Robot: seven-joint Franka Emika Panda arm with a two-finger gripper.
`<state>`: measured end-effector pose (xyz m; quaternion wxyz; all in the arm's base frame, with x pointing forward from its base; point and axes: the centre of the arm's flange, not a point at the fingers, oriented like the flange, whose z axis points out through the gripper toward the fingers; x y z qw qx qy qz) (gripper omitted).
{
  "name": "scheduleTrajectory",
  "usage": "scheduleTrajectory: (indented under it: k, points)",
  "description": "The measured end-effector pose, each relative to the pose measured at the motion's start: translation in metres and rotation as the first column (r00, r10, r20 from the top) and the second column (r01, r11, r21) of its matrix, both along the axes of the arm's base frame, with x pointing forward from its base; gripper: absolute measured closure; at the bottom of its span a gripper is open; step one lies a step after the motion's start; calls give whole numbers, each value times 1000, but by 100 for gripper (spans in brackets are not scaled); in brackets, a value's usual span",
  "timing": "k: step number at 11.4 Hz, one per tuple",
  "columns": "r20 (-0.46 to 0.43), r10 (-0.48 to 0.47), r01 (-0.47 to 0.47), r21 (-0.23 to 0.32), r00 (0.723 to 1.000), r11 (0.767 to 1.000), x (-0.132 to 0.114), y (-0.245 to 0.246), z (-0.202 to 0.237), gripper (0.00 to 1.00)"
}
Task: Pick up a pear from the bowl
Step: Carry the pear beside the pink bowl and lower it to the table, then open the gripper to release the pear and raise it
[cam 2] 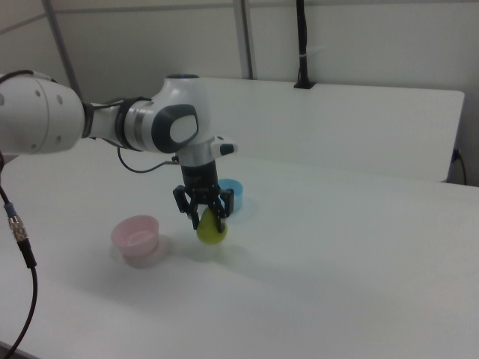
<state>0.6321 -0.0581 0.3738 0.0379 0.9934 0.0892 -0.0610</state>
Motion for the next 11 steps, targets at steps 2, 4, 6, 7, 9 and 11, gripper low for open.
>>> scheduleTrajectory:
  k: [2, 4, 6, 7, 9, 11]
  points:
    - [-19, 2, -2, 0, 1000, 1000, 4, 0, -27, 36]
    - [-15, 4, -4, 0, 1000, 1000, 6, 0, -33, 35]
    - [-8, 4, -4, -1, 1000, 1000, 8, 0, -30, 19]
    - [-2, 4, -4, -1, 1000, 1000, 9, 0, -26, 6]
    - [15, 6, -6, -1, 1000, 1000, 7, 4, 1, 0]
    - [43, -10, 10, -1, 999, 1000, -6, 20, 67, 0]
